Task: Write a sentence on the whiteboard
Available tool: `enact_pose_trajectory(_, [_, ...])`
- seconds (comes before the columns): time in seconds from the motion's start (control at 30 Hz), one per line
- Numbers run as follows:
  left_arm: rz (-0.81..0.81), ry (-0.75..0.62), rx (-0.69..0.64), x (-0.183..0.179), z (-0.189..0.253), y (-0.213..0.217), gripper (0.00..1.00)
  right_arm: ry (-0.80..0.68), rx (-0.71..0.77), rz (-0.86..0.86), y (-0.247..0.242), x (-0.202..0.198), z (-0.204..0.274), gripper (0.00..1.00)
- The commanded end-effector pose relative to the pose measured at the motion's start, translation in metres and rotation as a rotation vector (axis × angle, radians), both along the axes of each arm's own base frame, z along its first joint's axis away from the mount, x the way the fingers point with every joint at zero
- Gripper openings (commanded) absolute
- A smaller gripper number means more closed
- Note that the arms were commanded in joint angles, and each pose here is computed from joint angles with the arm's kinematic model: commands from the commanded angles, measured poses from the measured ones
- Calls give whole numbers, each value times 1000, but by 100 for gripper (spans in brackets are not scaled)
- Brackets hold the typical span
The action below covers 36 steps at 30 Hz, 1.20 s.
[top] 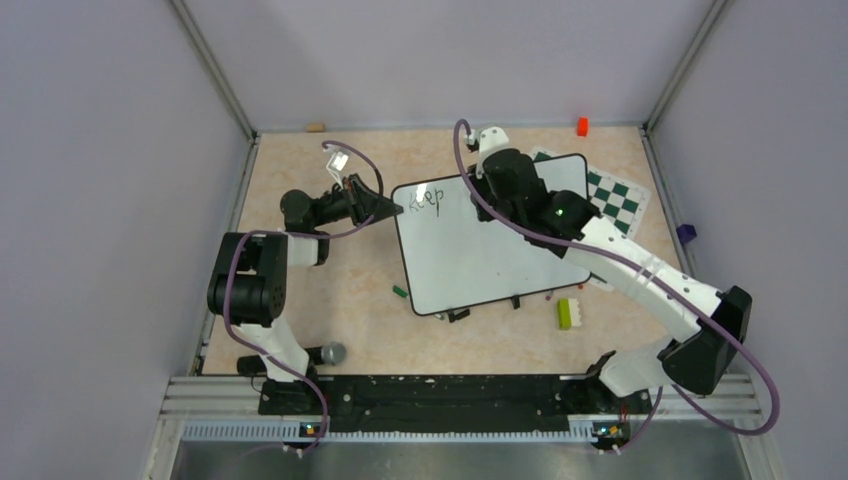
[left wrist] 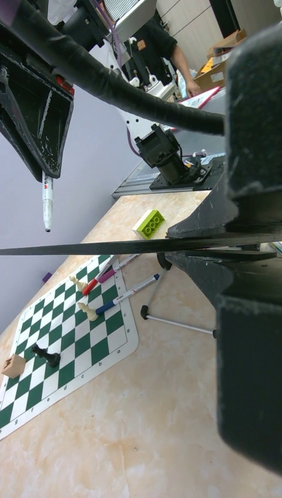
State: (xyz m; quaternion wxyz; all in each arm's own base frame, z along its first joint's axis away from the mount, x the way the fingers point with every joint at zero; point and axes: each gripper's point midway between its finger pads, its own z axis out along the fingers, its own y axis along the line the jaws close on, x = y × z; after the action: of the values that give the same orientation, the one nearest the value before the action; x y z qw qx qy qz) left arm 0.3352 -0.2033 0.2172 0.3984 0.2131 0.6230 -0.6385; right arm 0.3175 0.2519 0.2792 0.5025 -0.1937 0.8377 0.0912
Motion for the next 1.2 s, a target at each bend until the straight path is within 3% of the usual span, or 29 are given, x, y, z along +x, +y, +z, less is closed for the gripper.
enact_pose_trajectory(0.0, [-53, -122, 30, -15, 9, -2, 11, -35, 28, -25, 0, 8, 20, 0])
enact_pose_trajectory(1.17, [-52, -127, 29, -16, 10, -2, 11, 55, -25, 3, 3, 2, -11, 0])
